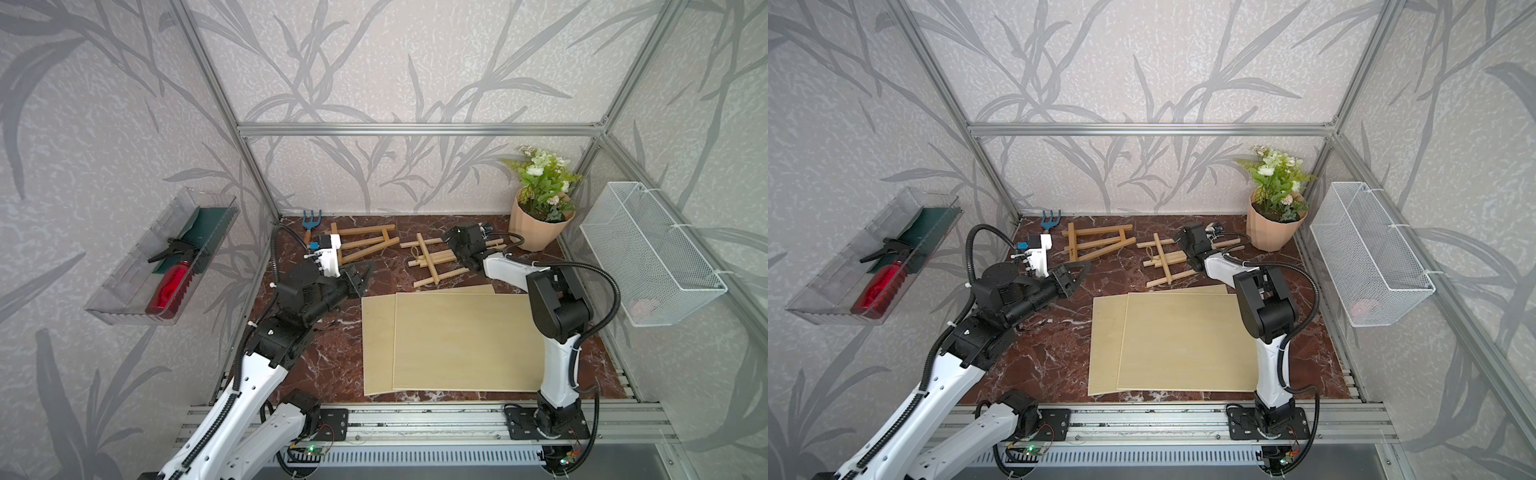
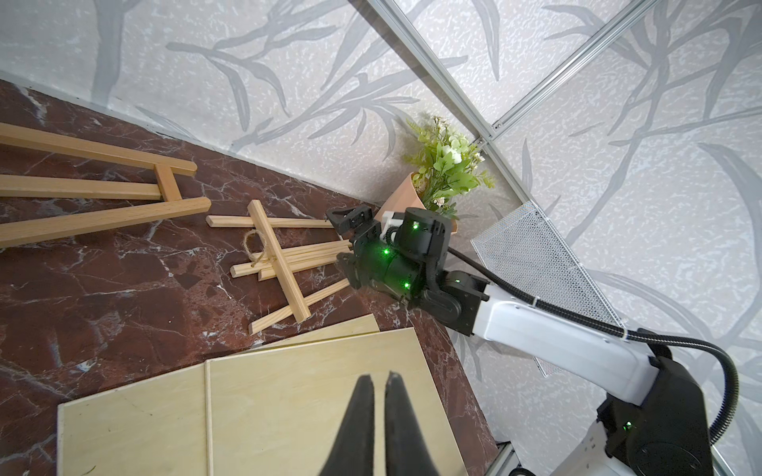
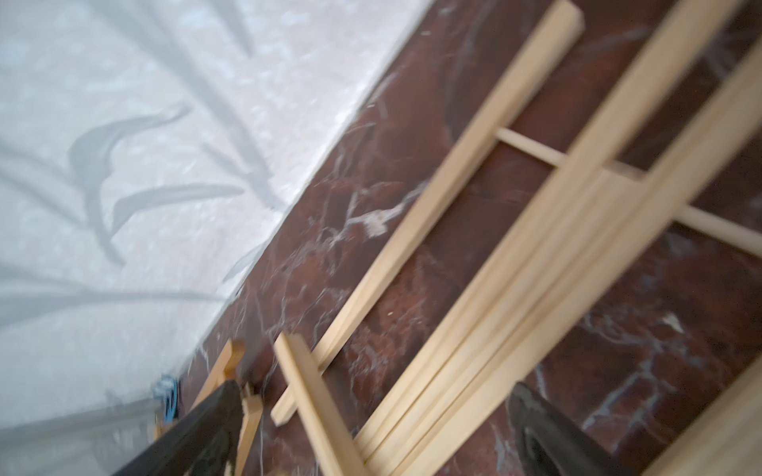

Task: Disassemble the easel
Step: Place the easel at the center of the board.

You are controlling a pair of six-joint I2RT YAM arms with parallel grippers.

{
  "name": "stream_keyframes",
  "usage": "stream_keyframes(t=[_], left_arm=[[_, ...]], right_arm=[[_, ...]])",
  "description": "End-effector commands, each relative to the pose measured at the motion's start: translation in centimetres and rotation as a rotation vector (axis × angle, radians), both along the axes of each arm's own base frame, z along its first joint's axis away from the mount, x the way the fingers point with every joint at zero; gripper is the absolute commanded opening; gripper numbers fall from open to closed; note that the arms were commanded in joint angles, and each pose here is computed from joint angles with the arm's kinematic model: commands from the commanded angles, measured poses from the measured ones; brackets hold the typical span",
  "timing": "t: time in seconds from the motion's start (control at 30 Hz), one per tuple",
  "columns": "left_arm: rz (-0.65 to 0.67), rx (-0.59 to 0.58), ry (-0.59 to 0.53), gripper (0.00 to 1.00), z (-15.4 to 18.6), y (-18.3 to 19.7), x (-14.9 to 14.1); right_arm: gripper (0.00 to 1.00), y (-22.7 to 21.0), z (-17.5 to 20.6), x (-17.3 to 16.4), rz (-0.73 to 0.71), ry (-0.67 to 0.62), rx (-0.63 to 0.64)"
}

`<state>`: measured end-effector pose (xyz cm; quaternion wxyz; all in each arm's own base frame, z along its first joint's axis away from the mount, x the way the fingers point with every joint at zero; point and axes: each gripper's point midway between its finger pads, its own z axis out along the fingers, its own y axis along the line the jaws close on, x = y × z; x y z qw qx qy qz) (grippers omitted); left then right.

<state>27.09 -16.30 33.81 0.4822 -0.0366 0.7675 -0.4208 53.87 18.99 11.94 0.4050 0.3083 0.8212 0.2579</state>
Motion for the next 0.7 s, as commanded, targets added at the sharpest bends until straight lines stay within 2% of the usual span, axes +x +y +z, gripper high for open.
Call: stream_keyframes(t=[0.0, 0.17, 0.33, 0.43, 0.67], left_arm=[[0.012, -0.001, -0.032, 0.10, 0.6, 0.4, -0.1], [0.023, 0.007, -0.040, 0.09, 0.7, 0.7, -0.1], [0.038, 0.024, -0.040, 0.10, 0.4, 1.0, 0.1], [0.048, 0.032, -0.043, 0.10, 0.4, 1.2, 0.2], [0.062, 0.041, -0.030, 0.10, -0.2, 1.4, 0.6]], right_arm=[[1.00, 2.8, 6.7, -1.4, 0.343, -0.141, -0.213], [0.97, 3.6, 6.2, -6.0, 0.631, -0.044, -0.409], [0.96, 3.7, 3.3, -10.5, 0.865, 0.090, -0.598], [0.93, 4.0, 1.0, -12.1, 0.938, 0.158, -0.618], [0.77, 6.2, -2.6, -12.6, 1.029, 0.256, -0.622]])
